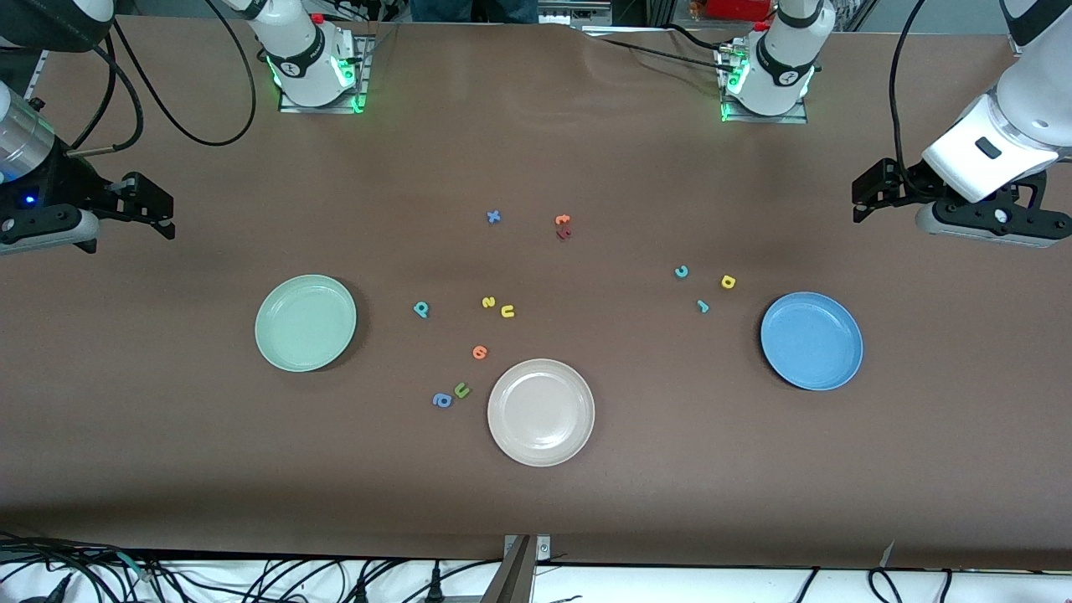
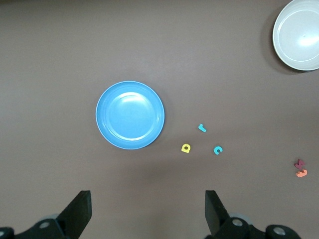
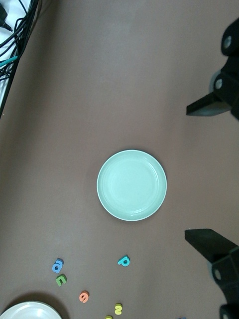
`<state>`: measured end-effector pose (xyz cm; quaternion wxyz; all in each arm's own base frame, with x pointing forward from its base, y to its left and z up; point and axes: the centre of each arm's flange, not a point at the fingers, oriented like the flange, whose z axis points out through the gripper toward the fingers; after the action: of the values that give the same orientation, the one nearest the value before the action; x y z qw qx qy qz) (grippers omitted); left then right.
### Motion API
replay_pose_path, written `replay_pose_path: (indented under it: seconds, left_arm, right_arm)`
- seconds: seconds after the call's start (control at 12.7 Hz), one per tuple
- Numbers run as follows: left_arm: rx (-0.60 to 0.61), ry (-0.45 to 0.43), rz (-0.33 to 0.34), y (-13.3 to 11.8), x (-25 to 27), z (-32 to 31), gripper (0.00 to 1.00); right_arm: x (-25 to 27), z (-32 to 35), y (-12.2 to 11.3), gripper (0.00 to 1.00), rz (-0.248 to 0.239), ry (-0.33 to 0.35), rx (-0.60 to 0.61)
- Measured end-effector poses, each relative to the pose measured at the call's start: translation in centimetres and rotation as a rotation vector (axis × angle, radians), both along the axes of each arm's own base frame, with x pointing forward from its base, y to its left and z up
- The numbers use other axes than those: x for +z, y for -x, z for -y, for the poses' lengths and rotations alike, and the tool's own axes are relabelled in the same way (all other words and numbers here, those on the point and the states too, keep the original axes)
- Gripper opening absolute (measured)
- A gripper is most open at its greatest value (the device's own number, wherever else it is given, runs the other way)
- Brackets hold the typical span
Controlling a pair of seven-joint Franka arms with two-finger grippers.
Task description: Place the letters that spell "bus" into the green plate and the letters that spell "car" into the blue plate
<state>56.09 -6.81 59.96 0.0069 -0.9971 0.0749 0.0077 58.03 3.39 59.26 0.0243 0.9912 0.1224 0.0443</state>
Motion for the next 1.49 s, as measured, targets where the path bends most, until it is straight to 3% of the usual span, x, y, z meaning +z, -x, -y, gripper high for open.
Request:
replay_pose_path:
  seconds: [1.49]
  left_arm:
    - [0.007,0.001,-0.001,-0.01,-0.01,-0.16,1.00]
  right_arm:
    - [-0.38,-0.16,-0.07,1.00,-0.026,0.010,-0.007]
